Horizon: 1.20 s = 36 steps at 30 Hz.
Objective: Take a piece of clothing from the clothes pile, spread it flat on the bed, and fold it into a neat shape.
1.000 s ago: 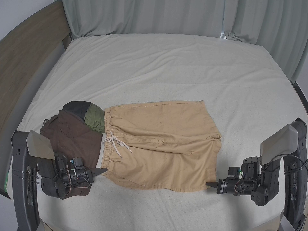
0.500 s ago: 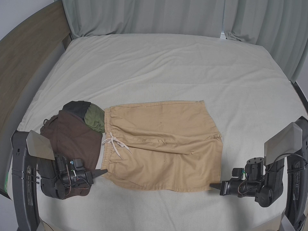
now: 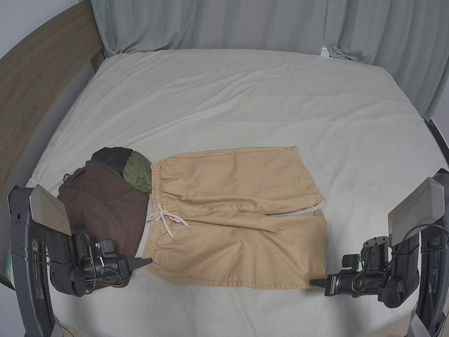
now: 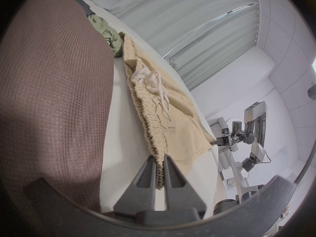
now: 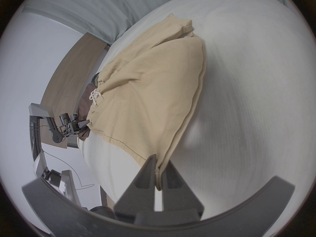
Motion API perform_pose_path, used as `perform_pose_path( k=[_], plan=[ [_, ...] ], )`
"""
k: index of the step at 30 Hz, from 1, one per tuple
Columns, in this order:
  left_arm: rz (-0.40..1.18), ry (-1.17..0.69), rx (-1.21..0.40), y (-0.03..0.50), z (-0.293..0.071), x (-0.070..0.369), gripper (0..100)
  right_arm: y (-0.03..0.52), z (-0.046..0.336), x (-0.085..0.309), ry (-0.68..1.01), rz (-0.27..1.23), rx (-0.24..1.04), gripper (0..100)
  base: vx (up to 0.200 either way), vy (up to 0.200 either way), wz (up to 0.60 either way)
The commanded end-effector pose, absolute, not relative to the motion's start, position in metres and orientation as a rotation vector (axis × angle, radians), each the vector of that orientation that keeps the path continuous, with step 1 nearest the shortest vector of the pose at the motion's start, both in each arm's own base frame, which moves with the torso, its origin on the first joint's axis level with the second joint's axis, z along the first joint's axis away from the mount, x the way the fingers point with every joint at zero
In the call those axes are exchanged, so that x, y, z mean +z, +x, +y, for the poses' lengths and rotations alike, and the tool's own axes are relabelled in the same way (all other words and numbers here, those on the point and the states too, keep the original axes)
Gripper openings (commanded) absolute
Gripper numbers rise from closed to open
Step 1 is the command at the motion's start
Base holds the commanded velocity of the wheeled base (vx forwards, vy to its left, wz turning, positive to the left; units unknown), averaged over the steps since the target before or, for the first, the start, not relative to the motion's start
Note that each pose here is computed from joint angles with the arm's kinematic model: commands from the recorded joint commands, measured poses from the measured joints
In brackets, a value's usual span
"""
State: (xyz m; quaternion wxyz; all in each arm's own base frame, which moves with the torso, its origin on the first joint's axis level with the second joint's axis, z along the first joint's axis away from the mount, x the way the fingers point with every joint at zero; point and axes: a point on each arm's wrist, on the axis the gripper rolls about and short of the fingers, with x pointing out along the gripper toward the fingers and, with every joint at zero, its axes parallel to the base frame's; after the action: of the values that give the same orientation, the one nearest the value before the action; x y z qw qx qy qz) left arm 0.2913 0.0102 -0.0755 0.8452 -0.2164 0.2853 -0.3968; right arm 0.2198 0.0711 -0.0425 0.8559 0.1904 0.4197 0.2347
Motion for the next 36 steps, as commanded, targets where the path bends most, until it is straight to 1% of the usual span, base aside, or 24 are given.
perform_pose_path(
  k=[1,19,28,36],
  plan=[
    [0.591,-0.447,-0.832,0.286,0.013,-0.068,0,0.212,0.070,-0.040,0.397,0.905,0.494,0,0.000,0.000,0.00],
    [0.655,-0.448,-0.833,0.254,0.010,-0.062,0,0.202,0.066,-0.029,0.354,0.888,0.500,0,0.000,0.000,0.00],
    [0.649,-0.463,-0.867,0.238,0.008,-0.041,0,0.203,0.067,-0.021,0.344,0.850,0.507,0,0.000,0.000,0.00],
    [0.671,-0.471,-0.860,0.229,0.007,-0.039,0,0.194,0.064,-0.016,0.317,0.913,0.483,0,0.000,0.000,0.00]
  ],
)
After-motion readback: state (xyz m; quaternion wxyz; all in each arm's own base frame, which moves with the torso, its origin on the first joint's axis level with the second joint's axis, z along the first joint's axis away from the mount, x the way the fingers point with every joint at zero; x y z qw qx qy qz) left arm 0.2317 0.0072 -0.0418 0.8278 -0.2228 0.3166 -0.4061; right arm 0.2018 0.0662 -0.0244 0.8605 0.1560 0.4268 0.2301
